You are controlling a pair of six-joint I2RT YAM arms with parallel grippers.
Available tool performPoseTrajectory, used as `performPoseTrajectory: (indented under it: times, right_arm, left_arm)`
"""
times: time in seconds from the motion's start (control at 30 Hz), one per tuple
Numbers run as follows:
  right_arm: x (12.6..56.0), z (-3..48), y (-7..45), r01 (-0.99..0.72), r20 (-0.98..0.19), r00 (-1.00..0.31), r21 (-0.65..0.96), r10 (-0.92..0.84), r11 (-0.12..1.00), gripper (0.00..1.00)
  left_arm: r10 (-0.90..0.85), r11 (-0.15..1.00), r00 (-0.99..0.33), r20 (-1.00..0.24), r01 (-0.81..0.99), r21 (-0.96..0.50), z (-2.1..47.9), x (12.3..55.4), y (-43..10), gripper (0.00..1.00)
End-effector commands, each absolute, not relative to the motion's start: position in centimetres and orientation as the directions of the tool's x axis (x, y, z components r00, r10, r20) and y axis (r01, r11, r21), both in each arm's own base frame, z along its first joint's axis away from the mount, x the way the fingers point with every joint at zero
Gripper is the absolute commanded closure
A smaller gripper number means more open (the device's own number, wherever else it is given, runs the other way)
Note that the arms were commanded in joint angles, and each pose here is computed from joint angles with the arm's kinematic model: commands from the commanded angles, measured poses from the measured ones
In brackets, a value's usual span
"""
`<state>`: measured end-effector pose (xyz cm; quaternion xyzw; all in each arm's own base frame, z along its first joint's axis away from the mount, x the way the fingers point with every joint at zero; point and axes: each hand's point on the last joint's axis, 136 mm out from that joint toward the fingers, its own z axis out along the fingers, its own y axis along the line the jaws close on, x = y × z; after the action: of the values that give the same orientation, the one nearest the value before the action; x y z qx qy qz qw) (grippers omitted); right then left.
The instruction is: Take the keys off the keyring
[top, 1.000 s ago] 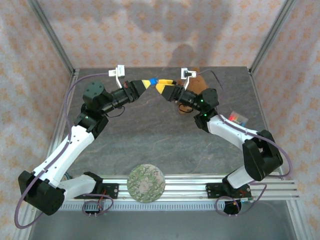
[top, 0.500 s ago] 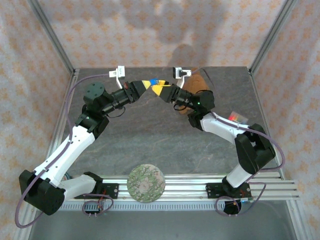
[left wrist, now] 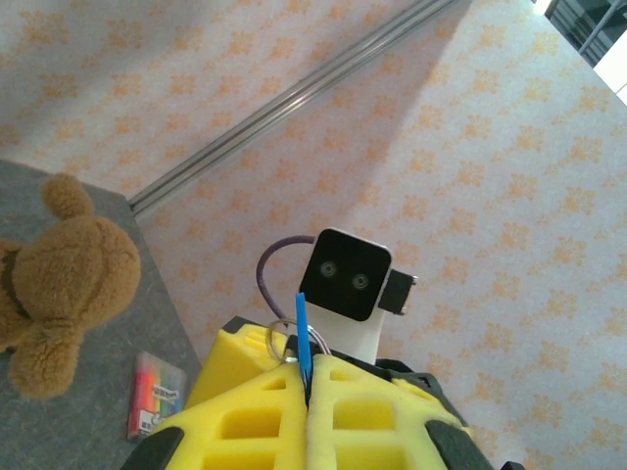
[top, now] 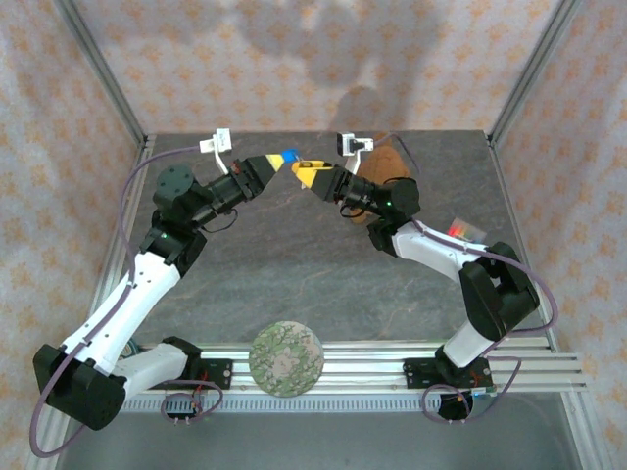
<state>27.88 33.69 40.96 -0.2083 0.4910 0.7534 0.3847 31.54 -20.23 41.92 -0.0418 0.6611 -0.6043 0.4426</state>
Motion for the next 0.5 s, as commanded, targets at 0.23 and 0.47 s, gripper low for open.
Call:
performPoseTrajectory:
  times: [0.23,0.47]
  right_arm:
    - [27.28,41.46,33.33,-0.805,-0.701,-0.592,0.542,0.398,-0.242,0.62]
    - [27.69,41.44,33.43,-0.797,-0.692,-0.601,0.553,0.401,-0.241,0.74]
  left_arm:
    - [-0.620,0.275,-0.550,-0.560,0.515,-0.812,43.31,30.78,-19.10,1.00]
    - [-0.619,0.275,-0.551,-0.559,0.515,-0.812,43.29,30.67,-19.05,1.00]
